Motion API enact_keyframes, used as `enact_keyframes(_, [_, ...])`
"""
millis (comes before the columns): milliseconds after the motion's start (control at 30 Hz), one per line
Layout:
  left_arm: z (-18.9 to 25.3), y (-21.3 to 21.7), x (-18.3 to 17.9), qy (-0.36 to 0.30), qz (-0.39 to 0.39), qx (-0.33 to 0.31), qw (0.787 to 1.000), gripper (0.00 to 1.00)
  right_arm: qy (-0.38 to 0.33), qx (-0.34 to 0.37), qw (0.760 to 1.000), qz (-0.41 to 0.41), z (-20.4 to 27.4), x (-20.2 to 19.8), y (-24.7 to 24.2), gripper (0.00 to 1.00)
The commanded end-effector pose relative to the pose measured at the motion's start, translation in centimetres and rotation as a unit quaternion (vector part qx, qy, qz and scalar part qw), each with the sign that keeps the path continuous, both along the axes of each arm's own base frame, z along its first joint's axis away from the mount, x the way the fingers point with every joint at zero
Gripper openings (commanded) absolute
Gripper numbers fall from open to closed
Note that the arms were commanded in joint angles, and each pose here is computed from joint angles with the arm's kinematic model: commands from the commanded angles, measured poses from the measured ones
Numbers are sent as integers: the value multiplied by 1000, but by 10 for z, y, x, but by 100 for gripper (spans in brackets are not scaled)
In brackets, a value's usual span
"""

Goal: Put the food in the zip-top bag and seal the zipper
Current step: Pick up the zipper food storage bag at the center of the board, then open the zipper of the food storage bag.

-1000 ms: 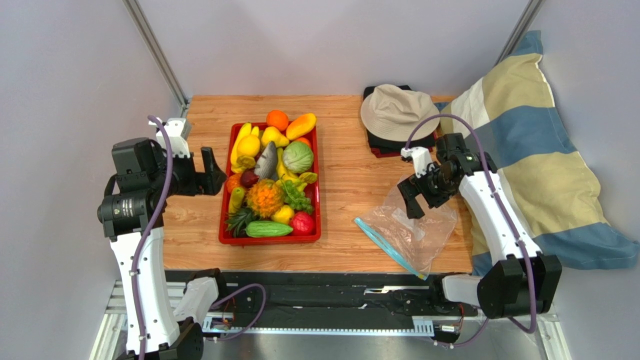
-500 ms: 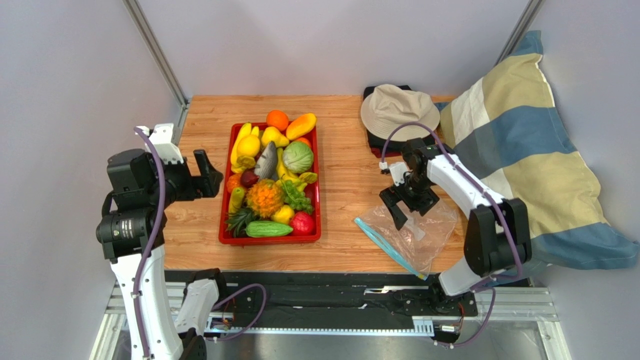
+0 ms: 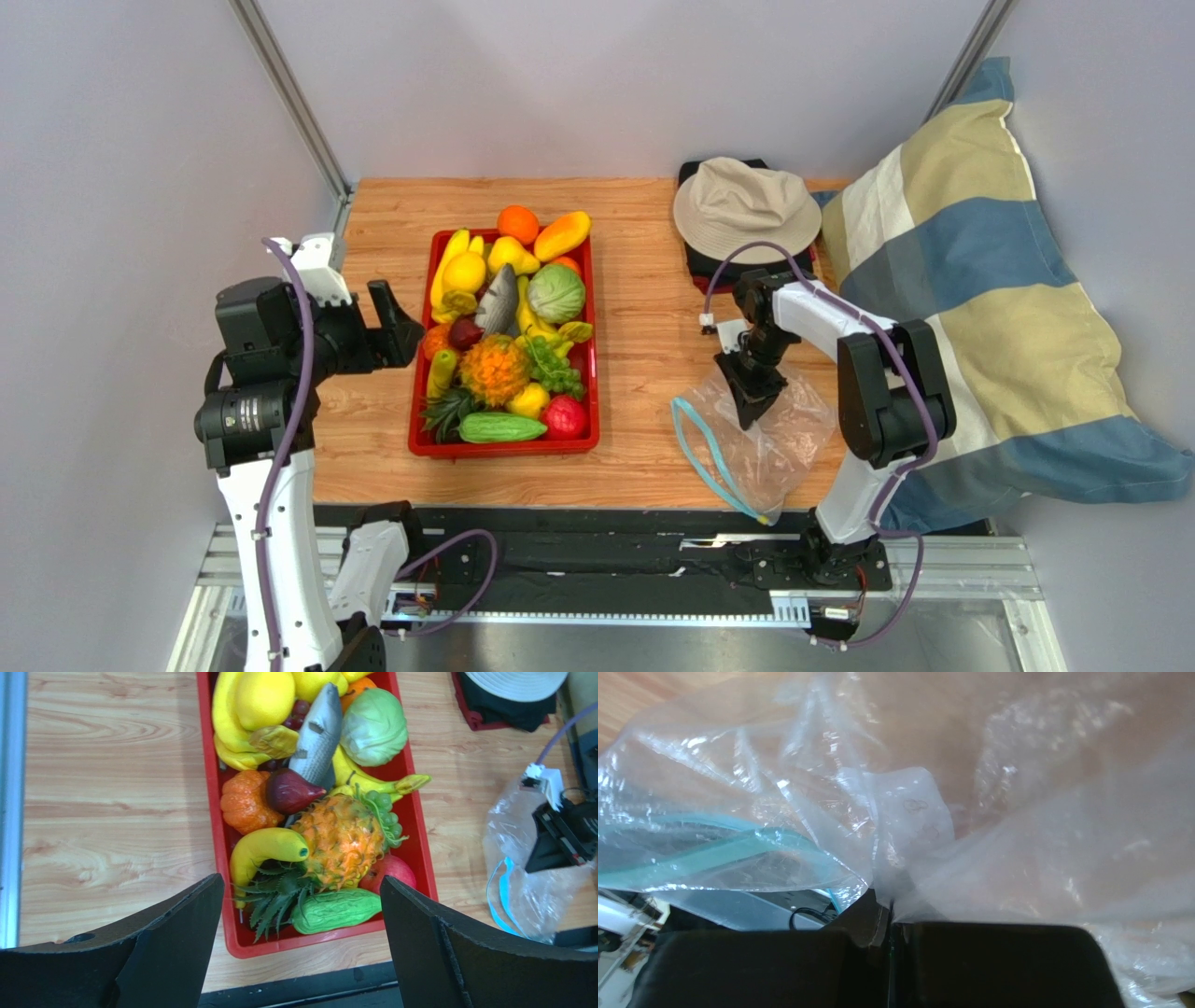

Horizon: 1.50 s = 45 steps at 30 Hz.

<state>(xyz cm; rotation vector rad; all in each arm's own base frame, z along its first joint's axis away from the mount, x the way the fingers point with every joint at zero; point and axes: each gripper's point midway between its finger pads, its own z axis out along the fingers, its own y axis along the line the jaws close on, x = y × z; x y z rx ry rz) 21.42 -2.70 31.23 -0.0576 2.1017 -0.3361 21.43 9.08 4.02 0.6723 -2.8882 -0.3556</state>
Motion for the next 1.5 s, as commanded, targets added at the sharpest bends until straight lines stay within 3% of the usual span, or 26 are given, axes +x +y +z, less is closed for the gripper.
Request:
enact_keyframes(0, [8, -15, 7, -26, -53, -10, 998, 89, -21, 94, 995, -38, 24, 20, 31, 0])
enact_keyframes(133, [14, -31, 13, -39, -112, -19, 993, 89, -43, 209, 974, -76, 66, 33, 51, 0])
enact_keyframes(267, [19, -56, 19, -48, -177, -16, 983, 90, -64, 326, 937, -105, 124, 41, 72, 0])
enact_keyframes(567, [17, -146, 35, -74, -320, -38, 944, 88, -60, 446, 876, -174, 189, 50, 90, 0])
enact_keyframes(833, [-5, -258, 15, -44, -475, -29, 878, 82, -67, 460, 861, -207, 202, 40, 93, 0])
enact_keyframes(933, [-10, -283, 9, -40, -498, -42, 865, 81, -63, 457, 860, -218, 202, 36, 92, 0])
enact_keyframes(1200, [-19, -313, 9, -27, -518, -70, 852, 73, -56, 456, 859, -224, 195, 31, 93, 0])
enact_keyframes(1333, [-31, -319, 15, -11, -508, -71, 858, 70, -53, 464, 857, -218, 198, 30, 95, 0])
enact_keyframes(1433, [-42, -324, 21, 11, -499, -72, 864, 60, -48, 469, 856, -210, 200, 27, 96, 0])
enact_keyframes(1467, [-47, -325, 20, 21, -501, -76, 862, 49, -47, 472, 856, -206, 200, 25, 97, 0])
